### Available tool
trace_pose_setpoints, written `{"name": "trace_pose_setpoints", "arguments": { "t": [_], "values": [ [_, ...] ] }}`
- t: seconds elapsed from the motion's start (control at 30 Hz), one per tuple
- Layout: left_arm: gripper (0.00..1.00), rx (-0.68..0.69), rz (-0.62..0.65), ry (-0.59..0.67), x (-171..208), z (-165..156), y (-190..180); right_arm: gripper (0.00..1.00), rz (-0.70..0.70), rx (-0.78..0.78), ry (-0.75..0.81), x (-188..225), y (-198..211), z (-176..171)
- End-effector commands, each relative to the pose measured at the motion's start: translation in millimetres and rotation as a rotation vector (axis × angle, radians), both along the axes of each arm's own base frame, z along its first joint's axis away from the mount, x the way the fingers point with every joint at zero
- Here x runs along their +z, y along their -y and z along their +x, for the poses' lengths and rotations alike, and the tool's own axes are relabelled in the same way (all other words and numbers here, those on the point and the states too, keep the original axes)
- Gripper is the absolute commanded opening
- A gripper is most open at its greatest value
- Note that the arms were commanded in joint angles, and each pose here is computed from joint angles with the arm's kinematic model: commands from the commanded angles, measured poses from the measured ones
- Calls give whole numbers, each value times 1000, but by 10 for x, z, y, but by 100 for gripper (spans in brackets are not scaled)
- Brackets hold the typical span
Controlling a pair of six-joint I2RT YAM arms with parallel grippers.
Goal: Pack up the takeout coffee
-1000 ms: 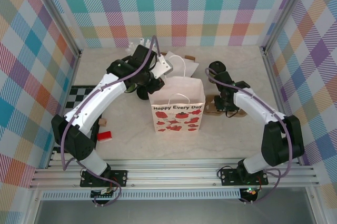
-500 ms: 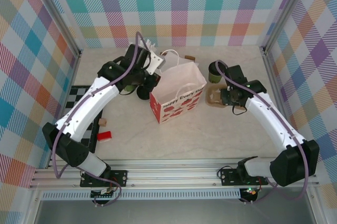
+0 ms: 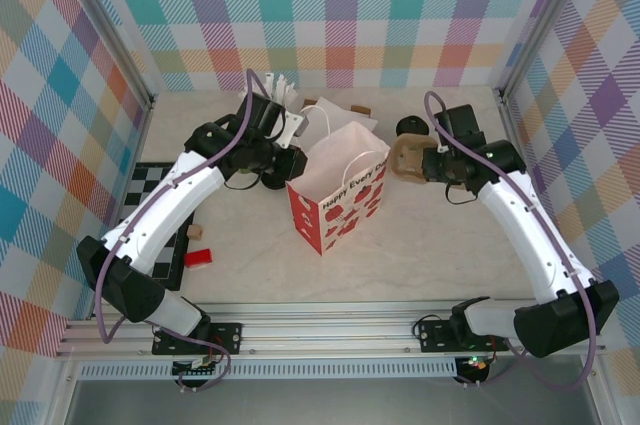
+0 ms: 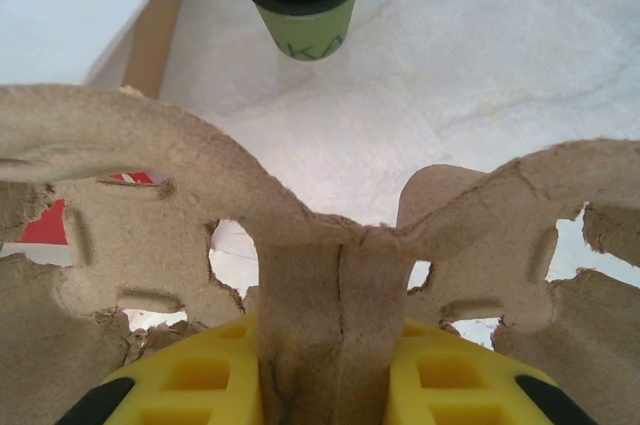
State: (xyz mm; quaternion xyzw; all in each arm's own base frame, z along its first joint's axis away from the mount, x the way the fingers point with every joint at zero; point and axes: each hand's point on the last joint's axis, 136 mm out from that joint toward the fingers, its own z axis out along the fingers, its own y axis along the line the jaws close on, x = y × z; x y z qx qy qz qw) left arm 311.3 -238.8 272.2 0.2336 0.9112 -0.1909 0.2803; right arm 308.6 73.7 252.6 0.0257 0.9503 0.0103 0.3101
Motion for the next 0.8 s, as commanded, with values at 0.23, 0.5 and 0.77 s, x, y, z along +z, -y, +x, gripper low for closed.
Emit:
{"name": "trace_pose_setpoints", "arguments": {
  "t": [0.23,0.5,0.77],
  "values": [
    [53,-77,-69,114,383,-29,-75,15,190,139,55,518,-388,49],
    [95,121,-256,137,722,119,-211,13,317,297,154,1096,-775,271],
    [100,294,-431,207,980,95,-367,3,544,549,201,1626,-1350,362]
  ]
}}
